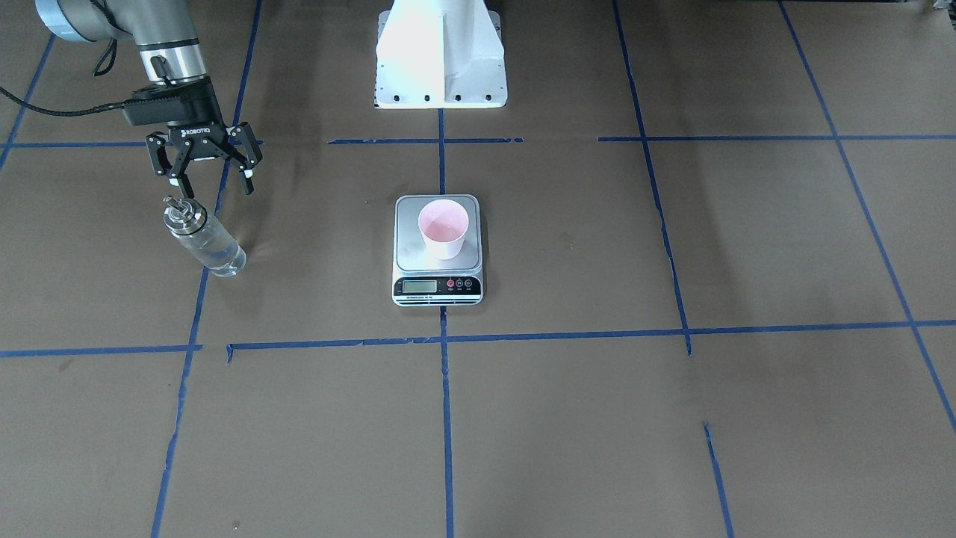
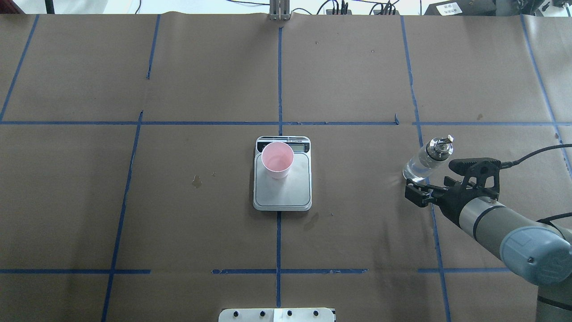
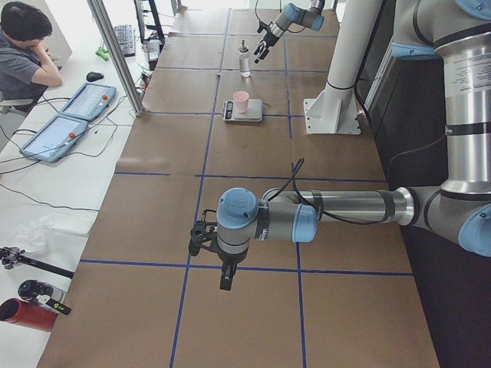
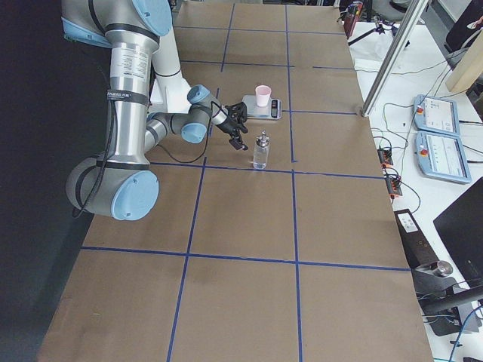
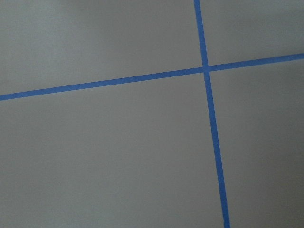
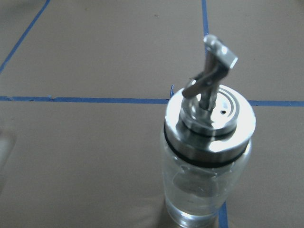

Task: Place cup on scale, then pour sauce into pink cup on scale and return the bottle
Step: 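Reach the right gripper to the glass dispenser and grasp its body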

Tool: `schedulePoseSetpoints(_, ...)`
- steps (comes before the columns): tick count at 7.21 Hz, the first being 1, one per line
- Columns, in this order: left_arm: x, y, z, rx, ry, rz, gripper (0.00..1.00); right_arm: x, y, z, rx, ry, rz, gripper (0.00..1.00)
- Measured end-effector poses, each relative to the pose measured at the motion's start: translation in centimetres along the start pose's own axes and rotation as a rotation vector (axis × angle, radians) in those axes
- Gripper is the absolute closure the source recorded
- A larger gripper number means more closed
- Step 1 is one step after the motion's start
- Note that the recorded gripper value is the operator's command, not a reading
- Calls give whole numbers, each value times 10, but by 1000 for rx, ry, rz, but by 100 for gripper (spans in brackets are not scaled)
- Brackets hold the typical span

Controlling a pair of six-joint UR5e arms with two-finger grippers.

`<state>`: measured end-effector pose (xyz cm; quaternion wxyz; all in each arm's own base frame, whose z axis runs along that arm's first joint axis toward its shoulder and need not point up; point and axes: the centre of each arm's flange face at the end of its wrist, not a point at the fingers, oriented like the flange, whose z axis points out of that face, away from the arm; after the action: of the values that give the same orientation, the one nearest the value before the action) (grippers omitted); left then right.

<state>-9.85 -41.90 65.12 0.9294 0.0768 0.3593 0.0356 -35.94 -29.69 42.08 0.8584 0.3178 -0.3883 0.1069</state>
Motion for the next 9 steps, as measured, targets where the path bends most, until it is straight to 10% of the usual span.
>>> schedulePoseSetpoints(9, 11, -5, -4, 13, 39, 16, 0, 10, 24, 53, 103, 43, -56, 0)
